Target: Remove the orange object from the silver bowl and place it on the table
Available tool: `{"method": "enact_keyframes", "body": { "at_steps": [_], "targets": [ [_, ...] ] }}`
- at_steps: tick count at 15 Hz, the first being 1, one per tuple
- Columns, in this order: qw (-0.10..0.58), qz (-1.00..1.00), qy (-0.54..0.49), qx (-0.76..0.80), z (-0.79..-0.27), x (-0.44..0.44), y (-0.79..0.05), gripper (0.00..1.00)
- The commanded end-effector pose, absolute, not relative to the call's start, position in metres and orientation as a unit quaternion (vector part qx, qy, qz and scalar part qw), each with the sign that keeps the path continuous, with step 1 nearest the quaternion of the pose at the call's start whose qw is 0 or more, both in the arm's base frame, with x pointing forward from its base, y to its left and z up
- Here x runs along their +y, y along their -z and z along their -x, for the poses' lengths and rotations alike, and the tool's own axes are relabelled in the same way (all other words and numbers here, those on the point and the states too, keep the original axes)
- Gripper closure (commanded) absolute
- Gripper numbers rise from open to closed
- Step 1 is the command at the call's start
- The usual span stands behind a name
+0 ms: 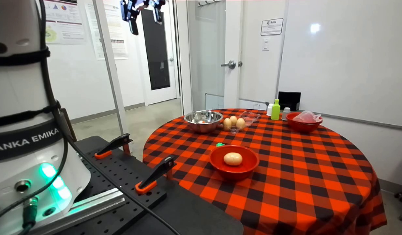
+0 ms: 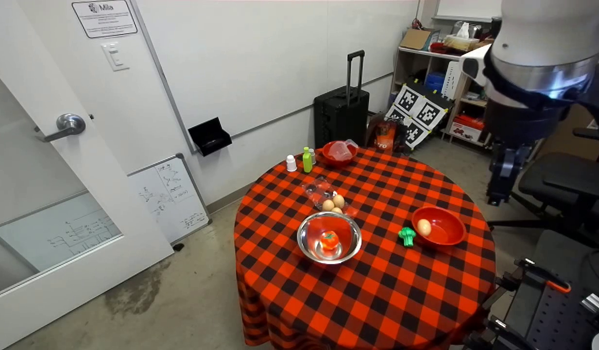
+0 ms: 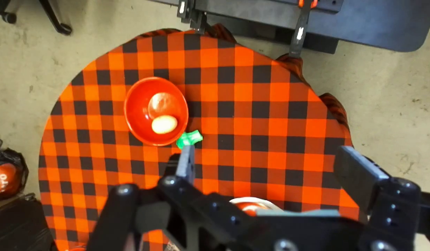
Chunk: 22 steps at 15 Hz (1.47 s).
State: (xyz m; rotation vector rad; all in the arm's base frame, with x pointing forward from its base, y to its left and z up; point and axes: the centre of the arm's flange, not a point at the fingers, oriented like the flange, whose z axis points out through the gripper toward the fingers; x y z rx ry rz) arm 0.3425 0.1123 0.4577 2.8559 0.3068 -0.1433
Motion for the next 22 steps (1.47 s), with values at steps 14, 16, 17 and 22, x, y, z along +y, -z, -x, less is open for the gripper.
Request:
{"method": "enact_keyframes", "body": {
  "at_steps": [14, 16, 17, 22],
  "targets": [
    [0.091, -0.97, 0.03, 0.224, -0.497, 0.117, -0.325, 0.0],
    [0.087, -0.968, 0.038, 0.233, -0.512, 0.123, -0.315, 0.0],
    [0.088, -0.967, 0.041, 0.236, -0.518, 0.126, -0.311, 0.0],
    [0.09, -0.964, 0.045, 0.246, -0.549, 0.134, -0.291, 0.0]
  ]
}}
